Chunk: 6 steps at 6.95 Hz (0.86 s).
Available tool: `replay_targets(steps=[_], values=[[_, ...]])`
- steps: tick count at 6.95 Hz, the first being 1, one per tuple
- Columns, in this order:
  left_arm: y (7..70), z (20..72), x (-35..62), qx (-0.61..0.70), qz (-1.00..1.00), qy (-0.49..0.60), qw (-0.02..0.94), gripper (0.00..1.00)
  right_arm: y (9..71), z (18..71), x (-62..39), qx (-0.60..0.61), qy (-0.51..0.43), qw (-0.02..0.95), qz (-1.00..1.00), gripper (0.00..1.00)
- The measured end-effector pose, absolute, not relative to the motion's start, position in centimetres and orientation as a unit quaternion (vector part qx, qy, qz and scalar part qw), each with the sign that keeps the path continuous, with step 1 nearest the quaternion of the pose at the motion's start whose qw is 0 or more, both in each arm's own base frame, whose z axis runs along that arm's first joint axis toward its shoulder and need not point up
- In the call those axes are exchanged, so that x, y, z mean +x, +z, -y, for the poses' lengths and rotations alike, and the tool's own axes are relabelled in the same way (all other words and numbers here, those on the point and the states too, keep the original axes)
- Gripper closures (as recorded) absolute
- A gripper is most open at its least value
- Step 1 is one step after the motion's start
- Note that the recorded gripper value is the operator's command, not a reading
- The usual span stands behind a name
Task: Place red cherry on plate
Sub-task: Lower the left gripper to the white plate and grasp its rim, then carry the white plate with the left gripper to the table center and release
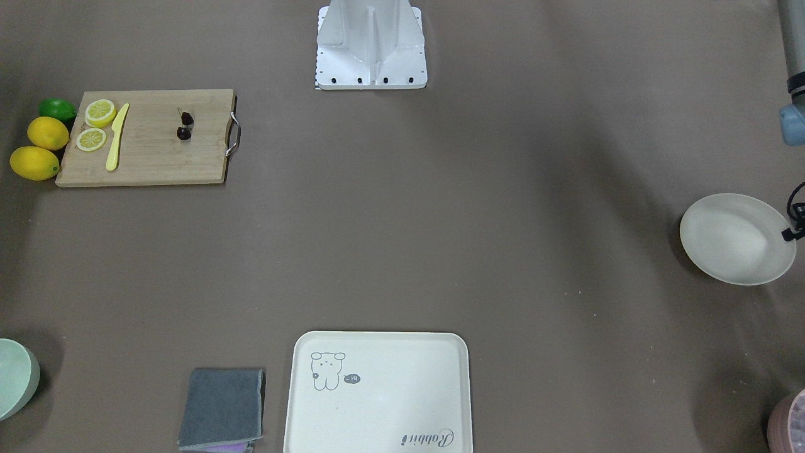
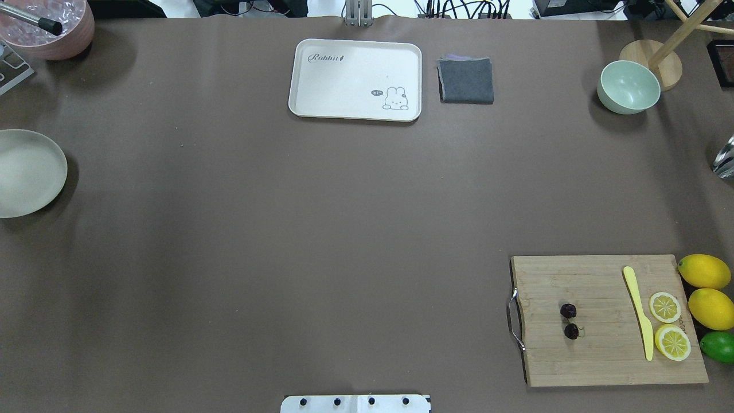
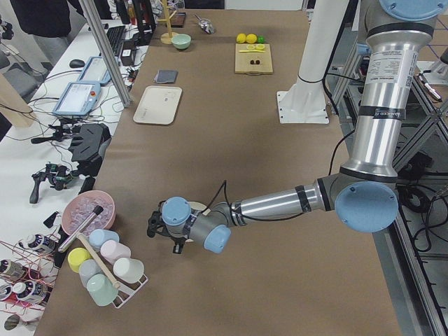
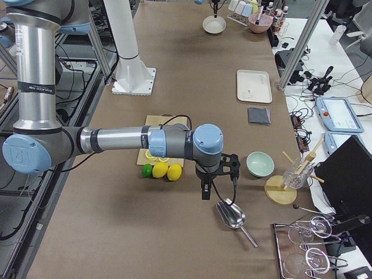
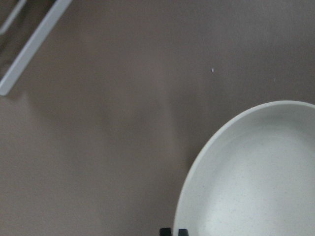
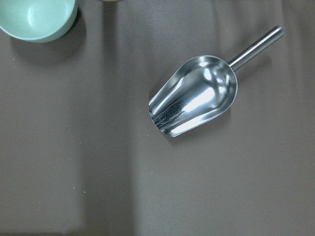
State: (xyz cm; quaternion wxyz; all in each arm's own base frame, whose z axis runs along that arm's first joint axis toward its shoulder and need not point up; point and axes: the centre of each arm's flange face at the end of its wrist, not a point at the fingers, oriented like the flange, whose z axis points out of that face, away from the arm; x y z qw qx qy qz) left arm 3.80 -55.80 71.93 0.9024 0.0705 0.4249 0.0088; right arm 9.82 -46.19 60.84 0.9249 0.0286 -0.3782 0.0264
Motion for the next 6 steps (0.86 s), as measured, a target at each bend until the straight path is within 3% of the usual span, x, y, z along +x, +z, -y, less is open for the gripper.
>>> replay_targets(steps=[3, 6], values=[[62.1, 61.9, 3.9, 0.024, -0.481, -0.069, 0.874, 1.00, 60.7, 46.2, 9.8, 0.029, 0.030, 0.925, 0.379, 0.00], [46.6, 60.4, 19.1, -0.025, -0.532, -0.137, 0.835, 1.00, 61.2, 45.8, 9.8, 0.026, 0.028, 0.925, 0.378, 0.00]])
